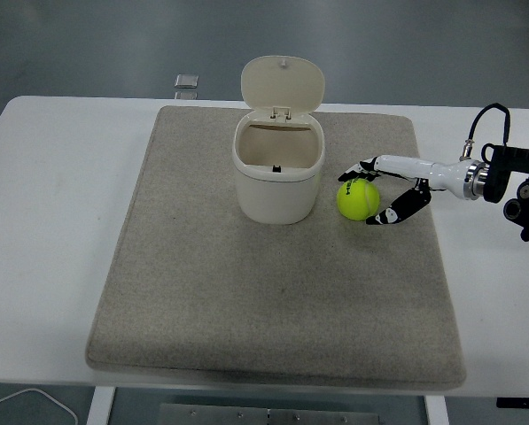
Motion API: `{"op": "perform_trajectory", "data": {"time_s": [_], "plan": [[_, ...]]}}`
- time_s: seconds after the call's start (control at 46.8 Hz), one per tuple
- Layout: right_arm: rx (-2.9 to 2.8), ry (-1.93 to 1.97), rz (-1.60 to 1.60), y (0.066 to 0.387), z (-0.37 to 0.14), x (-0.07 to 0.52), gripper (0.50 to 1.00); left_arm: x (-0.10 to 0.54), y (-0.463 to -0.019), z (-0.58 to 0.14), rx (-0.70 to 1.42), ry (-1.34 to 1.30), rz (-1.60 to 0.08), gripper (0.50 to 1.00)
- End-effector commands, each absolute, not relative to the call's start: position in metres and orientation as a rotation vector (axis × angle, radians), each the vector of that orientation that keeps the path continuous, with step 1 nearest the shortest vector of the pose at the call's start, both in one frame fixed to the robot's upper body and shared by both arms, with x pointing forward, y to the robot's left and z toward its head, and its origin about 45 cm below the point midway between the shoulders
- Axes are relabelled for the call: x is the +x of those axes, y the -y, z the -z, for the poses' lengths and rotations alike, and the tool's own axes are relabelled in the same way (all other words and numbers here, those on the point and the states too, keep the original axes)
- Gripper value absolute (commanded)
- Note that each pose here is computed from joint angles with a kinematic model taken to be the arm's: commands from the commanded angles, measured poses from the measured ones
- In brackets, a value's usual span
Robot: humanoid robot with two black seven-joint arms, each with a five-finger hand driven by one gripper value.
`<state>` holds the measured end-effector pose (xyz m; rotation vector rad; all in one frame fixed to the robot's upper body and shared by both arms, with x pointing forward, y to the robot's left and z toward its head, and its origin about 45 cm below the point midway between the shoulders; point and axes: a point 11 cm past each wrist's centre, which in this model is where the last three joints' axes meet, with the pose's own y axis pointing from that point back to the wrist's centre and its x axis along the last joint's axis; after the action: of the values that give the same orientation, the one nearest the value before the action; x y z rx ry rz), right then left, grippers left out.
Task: Pick up the tennis ball and place it in the box.
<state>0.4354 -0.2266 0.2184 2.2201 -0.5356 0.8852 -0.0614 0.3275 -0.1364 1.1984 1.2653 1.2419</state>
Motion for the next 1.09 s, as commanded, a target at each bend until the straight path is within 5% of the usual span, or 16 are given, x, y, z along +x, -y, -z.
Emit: {"op": "perform_trajectory", "data": {"time_s": [0.0,0.406,0.94,1.068], "plan": [[2.229,0.525,-0.889,0.2206,-0.2176,0.4349,0.860,-0.0614,-0.3273,0.1364,1.197,-1.266,-1.241,0.996],[2.231,0.521,-0.902,0.2118,-0.2169,0.4371,0.844,-0.0614,-0.3273,0.1364,1.197,-1.266,-1.241,0.996],[2.227,0.517,-0.912,0.2106,-0.2173,0.4375,0.511,-0.0614,-0.3275,0.1364,1.198,-1.265,-1.242,0.996],[2.223,0.516,-0.922,0.2114,-0.2213,0.4392,0.500,-0.0614,-0.3273,0.1364,1.197,-1.266,-1.241,0.996]]}}
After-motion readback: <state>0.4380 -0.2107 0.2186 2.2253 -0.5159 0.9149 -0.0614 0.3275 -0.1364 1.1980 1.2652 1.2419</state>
